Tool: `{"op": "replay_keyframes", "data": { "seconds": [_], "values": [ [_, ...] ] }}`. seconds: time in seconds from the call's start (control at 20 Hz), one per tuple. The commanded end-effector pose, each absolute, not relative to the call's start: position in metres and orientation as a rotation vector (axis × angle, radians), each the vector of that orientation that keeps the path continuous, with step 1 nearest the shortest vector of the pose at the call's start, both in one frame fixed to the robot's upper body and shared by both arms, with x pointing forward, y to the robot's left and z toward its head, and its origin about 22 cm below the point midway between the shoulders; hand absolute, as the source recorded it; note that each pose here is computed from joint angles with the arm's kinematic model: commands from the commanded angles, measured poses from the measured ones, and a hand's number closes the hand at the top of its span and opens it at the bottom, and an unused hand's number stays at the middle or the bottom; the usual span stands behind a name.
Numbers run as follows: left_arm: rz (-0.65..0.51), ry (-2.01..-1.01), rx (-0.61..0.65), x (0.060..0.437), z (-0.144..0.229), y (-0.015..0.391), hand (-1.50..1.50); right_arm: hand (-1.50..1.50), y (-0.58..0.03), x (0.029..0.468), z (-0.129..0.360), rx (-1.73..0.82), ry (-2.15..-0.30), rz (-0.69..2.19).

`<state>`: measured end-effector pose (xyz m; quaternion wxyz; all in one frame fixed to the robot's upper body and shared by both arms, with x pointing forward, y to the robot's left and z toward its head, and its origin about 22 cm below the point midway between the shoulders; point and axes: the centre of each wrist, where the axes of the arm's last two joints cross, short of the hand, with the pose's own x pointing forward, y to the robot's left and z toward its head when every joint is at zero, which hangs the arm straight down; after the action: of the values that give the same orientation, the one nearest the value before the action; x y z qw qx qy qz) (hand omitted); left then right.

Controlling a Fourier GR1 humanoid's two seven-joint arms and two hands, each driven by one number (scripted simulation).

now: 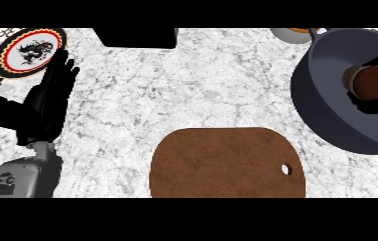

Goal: Pick the cupcake from the cutting board and place it in the pot

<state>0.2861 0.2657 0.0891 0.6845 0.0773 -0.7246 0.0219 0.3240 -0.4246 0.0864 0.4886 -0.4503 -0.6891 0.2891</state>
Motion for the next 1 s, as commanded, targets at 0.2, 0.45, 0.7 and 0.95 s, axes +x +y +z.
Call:
{"op": "replay_keyframes", "data": {
  "seconds": [0.2,0.45,0.7,0.95],
  "values": [
    [0.049,-1.616,0.177,0.293,0.084,0.265,0.00,-1.50,-0.424,0.359,0.056,-0.826,-1.538,0.640],
    [0.044,-1.624,0.156,0.291,0.085,0.269,0.00,-1.50,-0.432,0.355,0.039,-0.579,-1.603,0.613],
    [0.067,-1.634,0.174,0.294,0.083,0.274,0.00,-1.50,-0.434,0.360,0.044,-0.411,-1.784,0.328],
    [0.037,-1.634,0.187,0.287,0.079,0.285,0.00,-1.50,-0.461,0.356,0.059,-0.309,-1.802,0.167]
  ]
}}
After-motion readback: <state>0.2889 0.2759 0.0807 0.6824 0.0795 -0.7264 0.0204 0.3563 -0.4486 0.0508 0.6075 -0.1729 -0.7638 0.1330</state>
